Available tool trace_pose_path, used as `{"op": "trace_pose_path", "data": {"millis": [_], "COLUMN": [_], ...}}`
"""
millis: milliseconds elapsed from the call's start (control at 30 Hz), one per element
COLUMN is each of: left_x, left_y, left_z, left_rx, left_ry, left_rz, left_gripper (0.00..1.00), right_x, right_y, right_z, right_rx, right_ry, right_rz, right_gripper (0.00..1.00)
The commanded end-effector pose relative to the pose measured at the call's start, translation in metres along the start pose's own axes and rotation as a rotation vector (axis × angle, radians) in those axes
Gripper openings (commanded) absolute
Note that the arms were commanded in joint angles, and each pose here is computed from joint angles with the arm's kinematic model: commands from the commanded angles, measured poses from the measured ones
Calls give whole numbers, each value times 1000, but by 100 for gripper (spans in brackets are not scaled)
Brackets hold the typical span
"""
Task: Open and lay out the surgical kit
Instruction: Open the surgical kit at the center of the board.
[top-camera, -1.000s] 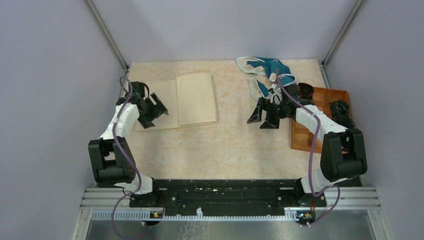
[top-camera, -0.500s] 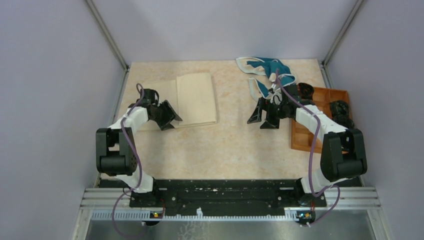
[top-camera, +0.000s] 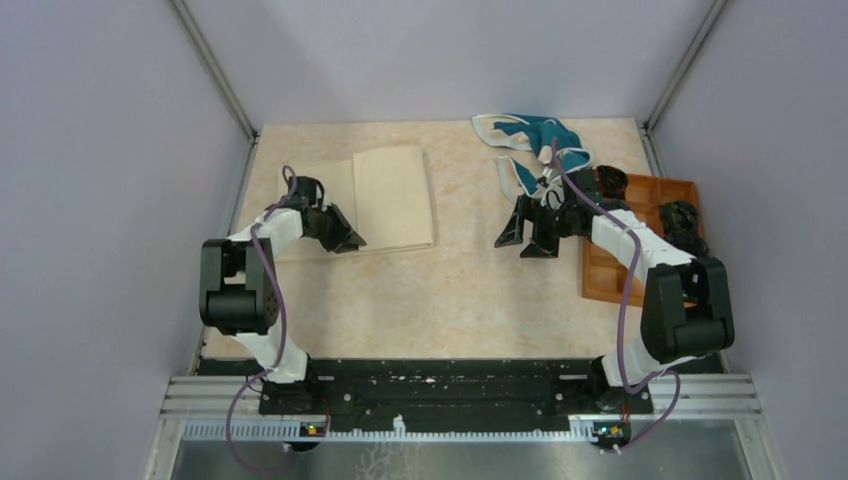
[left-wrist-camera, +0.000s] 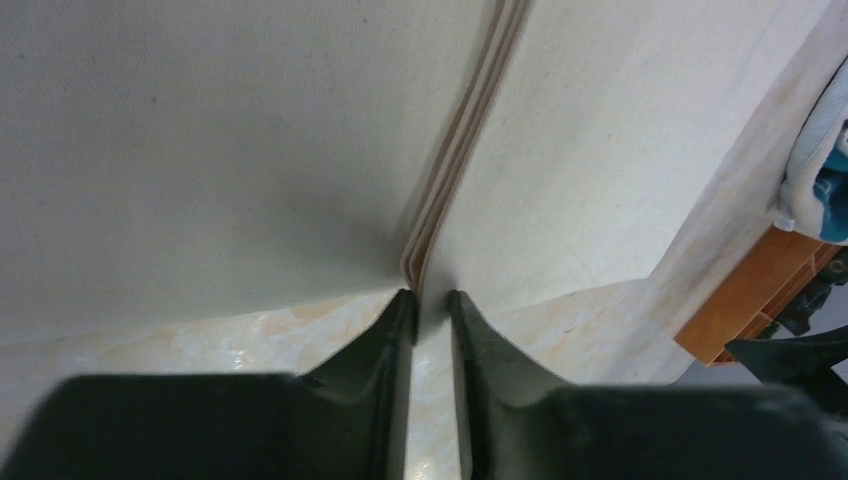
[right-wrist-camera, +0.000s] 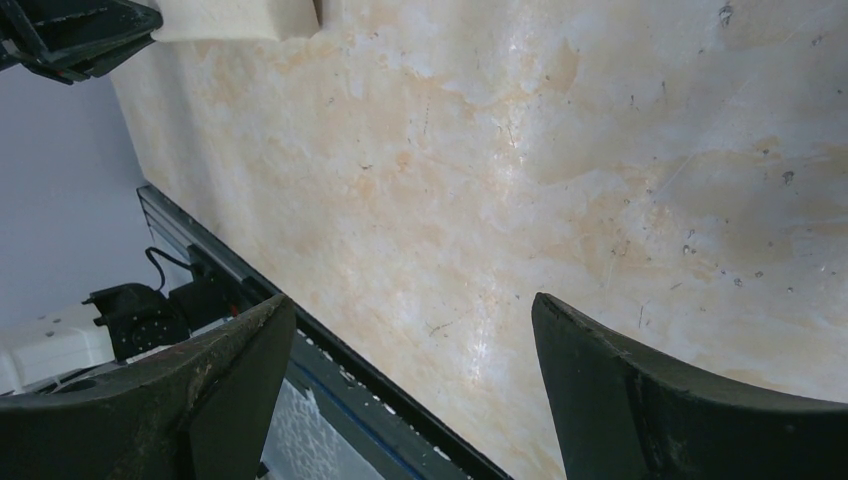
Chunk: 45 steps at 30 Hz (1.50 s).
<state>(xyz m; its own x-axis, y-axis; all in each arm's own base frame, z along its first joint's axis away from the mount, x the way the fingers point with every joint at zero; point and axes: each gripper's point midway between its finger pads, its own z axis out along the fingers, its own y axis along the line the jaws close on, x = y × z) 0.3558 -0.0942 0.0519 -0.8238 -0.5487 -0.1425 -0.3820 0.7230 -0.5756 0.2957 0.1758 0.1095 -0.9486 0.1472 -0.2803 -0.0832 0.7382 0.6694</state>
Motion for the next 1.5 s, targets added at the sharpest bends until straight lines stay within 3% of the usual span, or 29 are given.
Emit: {"op": "trace_pose_path", "data": {"millis": [0, 67, 300, 567, 733, 800, 900, 933, 1200, 1367, 1467], "left_x": [-8, -10, 0, 50, 88, 94, 86, 83, 60, 54, 40], "left_y": [-37, -51, -155, -265, -330, -342, -341, -337, -271, -214, -183], "left_z": [-4, -8, -16, 45, 71, 69, 57, 51, -17, -38, -45], "left_rx": [87, 93, 242, 372, 469, 498, 480, 471, 336, 186, 104], "left_ry": [-22, -41, -63, 84, 157, 151, 104, 89, -4, -24, -30], "left_rz": [61, 95, 313, 479, 594, 638, 673, 687, 721, 713, 637], "left_gripper": [18, 10, 8, 5, 17, 32, 66, 71, 88, 90, 90], "right_x": [-4, -4, -13, -21, -32, -36, -42, -43, -74, -124, -156], "right_y": [5, 5, 5, 2, -4, -5, -9, -10, 12, 17, 18], "right_z": [-1, -2, -13, -37, -61, -71, -75, -73, -45, -18, 1], "right_rx": [-9, -4, 50, 146, 217, 220, 234, 232, 79, 23, -5], "right_ry": [-12, -12, -68, -175, -279, -325, -344, -333, -289, -318, -336], "right_rz": [-34, -35, -61, -73, -46, -33, -34, -35, -64, -45, -29], "right_gripper": [88, 88, 87, 87, 87, 88, 89, 89, 88, 85, 83]}}
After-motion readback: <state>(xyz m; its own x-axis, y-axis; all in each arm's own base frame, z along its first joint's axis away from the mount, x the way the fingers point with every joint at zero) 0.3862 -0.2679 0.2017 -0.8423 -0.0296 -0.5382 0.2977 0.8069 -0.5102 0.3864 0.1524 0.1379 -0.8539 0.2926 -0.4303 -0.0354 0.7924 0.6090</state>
